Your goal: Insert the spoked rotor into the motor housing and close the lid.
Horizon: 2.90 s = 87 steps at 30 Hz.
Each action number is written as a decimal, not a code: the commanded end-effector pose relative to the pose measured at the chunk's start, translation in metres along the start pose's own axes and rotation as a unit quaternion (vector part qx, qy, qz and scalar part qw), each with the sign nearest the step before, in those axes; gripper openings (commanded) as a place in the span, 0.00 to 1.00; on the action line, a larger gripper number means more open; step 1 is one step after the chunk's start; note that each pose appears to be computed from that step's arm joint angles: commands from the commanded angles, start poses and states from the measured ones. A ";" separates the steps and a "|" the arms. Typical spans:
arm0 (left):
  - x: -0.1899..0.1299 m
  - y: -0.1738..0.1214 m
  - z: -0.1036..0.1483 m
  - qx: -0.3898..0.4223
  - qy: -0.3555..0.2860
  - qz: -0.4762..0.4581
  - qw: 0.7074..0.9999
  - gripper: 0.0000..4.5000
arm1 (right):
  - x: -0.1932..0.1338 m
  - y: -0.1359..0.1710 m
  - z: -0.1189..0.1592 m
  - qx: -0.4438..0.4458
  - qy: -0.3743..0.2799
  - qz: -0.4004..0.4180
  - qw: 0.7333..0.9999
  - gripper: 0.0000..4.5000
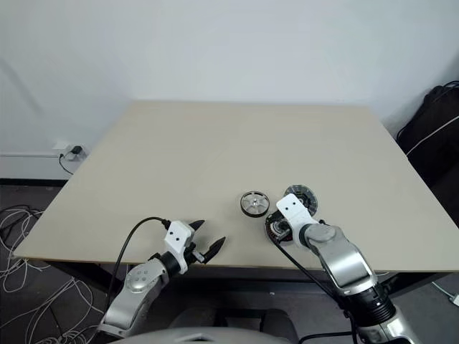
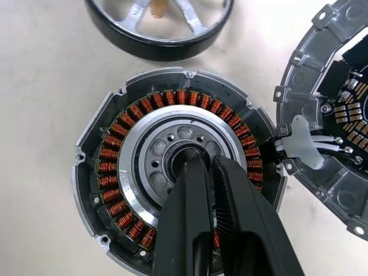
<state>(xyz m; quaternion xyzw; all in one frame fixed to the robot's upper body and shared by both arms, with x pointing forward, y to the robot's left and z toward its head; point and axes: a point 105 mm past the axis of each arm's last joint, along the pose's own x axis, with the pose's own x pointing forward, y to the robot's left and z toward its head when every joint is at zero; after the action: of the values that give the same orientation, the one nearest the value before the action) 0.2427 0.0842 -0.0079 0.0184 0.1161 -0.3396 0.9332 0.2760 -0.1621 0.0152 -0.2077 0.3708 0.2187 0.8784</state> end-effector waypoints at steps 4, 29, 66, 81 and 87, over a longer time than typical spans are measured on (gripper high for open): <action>0.002 0.001 0.009 0.008 -0.020 0.000 1.000 1.00 | -0.011 -0.010 0.034 -0.018 -0.070 -0.014 0.997 0.01; 0.002 0.002 0.010 0.012 -0.020 -0.001 1.000 1.00 | 0.000 -0.010 0.016 0.041 -0.081 -0.036 0.995 0.31; 0.001 0.000 0.009 0.008 -0.018 0.002 1.000 1.00 | 0.007 -0.012 0.038 -0.014 -0.077 -0.022 0.997 0.01; 0.001 0.000 0.012 0.010 -0.023 0.003 1.000 1.00 | 0.017 -0.002 0.034 -0.021 -0.055 0.006 0.998 0.01; 0.001 0.000 0.011 0.010 -0.022 0.001 1.000 1.00 | 0.016 0.005 0.029 -0.018 -0.049 0.016 0.998 0.01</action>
<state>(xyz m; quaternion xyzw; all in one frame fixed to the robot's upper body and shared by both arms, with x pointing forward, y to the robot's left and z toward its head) 0.2413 0.0841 -0.0093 0.0170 0.1184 -0.3376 0.9337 0.2965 -0.1422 0.0118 -0.2038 0.3431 0.2480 0.8827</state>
